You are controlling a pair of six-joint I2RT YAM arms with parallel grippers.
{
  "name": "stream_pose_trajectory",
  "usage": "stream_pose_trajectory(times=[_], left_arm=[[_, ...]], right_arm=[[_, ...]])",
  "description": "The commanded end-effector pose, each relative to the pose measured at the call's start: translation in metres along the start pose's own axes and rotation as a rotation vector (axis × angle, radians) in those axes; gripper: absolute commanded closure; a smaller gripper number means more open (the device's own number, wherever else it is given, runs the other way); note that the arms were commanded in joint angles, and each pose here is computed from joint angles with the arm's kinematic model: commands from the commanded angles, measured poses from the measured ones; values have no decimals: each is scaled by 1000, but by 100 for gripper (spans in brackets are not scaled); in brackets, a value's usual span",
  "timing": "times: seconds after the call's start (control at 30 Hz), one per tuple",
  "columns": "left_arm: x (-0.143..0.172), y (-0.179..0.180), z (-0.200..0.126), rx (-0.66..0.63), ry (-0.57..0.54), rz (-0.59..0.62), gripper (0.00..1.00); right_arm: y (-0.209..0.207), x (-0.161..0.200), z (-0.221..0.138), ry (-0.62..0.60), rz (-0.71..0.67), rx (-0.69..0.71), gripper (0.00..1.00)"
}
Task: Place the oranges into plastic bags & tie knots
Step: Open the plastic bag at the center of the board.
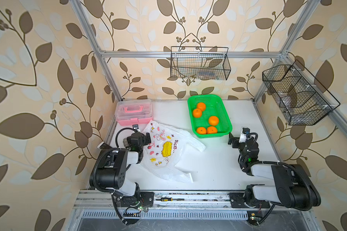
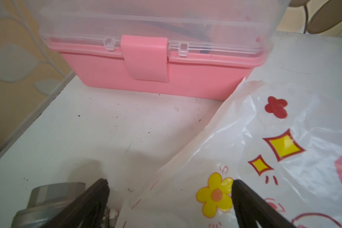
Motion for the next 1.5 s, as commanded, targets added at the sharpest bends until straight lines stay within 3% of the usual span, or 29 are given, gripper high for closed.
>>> stream_pose_trajectory(times=[0.0, 0.9, 0.97, 1.13, 1.27, 1.37, 1.47], left_arm=[[-15, 1, 1, -1, -42, -17, 1], [-19, 2, -1, -3, -61, -18, 1], [-30, 6, -13, -17, -91, -28, 1], [-75, 28, -77, -67, -221, -85, 1], [-104, 41, -120, -70, -304, -275, 1], [-118, 23, -131, 64, -250, -367, 1], [-130, -10, -133, 246, -109, -380, 1]], right_arm=[[4, -1, 2, -2, -11, -23, 0], [2, -2, 2, -1, 14, -49, 0], [-2, -5, -1, -19, 28, -25, 0], [-27, -32, -23, -57, 118, 83, 0], [-31, -63, -49, -87, 173, 97, 0], [-19, -80, -60, -32, 213, 20, 0], [-3, -79, -61, 135, 245, -58, 0]])
Point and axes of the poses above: each gripper's point midway between its finger pads, its own z axis out along the fingers, its own y axis along the line the jaws close on, x = y × z, the point moved 1 cm from there along -z, back along the fingers, and after that the axes turned 6 degrees about z, right-handed, at the moved point
